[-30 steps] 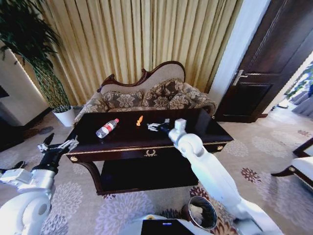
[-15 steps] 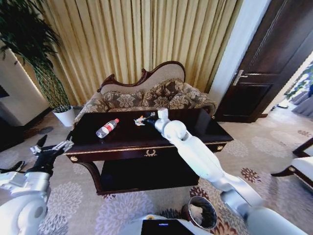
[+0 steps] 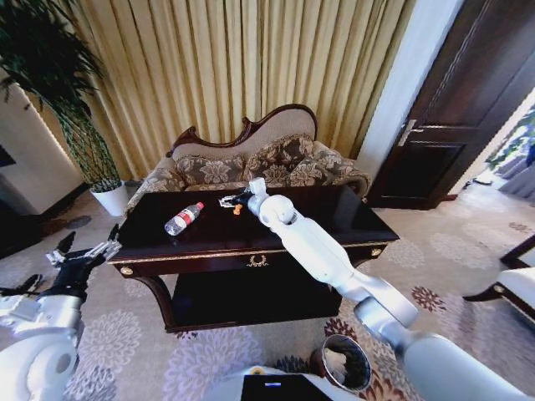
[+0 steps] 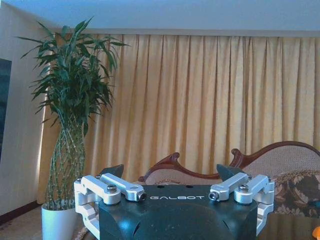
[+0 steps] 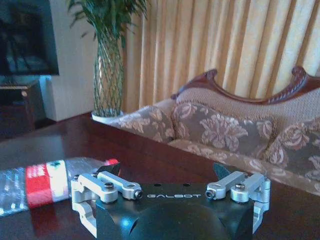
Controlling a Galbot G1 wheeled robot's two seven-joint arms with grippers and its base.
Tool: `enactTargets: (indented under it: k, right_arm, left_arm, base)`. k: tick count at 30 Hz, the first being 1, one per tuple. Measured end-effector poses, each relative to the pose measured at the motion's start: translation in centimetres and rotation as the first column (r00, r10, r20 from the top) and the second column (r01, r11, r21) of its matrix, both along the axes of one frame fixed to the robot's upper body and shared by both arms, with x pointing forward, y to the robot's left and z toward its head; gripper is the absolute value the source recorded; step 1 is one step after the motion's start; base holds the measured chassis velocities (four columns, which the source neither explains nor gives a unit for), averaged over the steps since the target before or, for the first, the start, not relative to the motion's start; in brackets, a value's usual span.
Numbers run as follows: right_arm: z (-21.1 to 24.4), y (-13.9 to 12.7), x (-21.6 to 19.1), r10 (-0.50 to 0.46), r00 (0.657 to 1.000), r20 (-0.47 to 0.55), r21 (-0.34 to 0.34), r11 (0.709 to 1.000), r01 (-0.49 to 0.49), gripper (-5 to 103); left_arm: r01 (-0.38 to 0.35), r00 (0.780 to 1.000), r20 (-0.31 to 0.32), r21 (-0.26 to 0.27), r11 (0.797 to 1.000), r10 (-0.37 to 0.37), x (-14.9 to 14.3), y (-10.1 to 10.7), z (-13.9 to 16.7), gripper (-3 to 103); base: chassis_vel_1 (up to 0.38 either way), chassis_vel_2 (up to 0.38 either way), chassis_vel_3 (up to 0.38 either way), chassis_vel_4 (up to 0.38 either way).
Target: Move to the front of the table and place the trash on the table into the trash bin.
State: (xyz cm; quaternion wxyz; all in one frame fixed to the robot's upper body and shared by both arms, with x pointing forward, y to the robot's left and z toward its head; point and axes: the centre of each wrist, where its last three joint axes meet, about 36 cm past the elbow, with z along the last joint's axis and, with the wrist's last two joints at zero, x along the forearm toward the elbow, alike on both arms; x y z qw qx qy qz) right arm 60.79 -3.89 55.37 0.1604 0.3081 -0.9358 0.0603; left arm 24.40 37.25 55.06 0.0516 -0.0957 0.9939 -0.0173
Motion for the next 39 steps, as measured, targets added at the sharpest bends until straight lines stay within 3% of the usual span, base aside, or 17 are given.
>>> enactTargets:
  k: [10,19,26,39]
  right_arm:
    - [-2.1,1.8,2.8,-0.047,0.998,-0.050,-0.069,0.997,0.043,100]
    - [-1.9,0.7,4.5,-0.086,0.994,-0.068,-0.099,0.992,0.079,100]
    - [-1.5,-1.1,6.1,-0.108,0.984,-0.138,-0.111,0.989,0.093,100]
    - [-2.6,-0.7,6.4,-0.095,0.969,-0.229,-0.141,0.988,0.064,100]
  left_arm:
    - [-0.011,1.000,0.009,-0.005,1.000,0.011,-0.5,-0.1,-0.1,100]
    - [-0.024,1.000,0.019,-0.016,1.000,0.025,-0.8,0.1,0.1,100]
    - [-0.025,0.999,0.032,-0.023,0.999,0.026,-0.8,0.2,0.3,100]
    - [-0.022,0.999,0.039,-0.040,0.999,0.024,-0.9,-0.2,0.1,100]
  base:
    - [0.000,0.000,0.000,0.000]
    - [0.000,0.000,0.000,0.000]
    - [0.000,0.000,0.000,0.000]
    - [0.000,0.000,0.000,0.000]
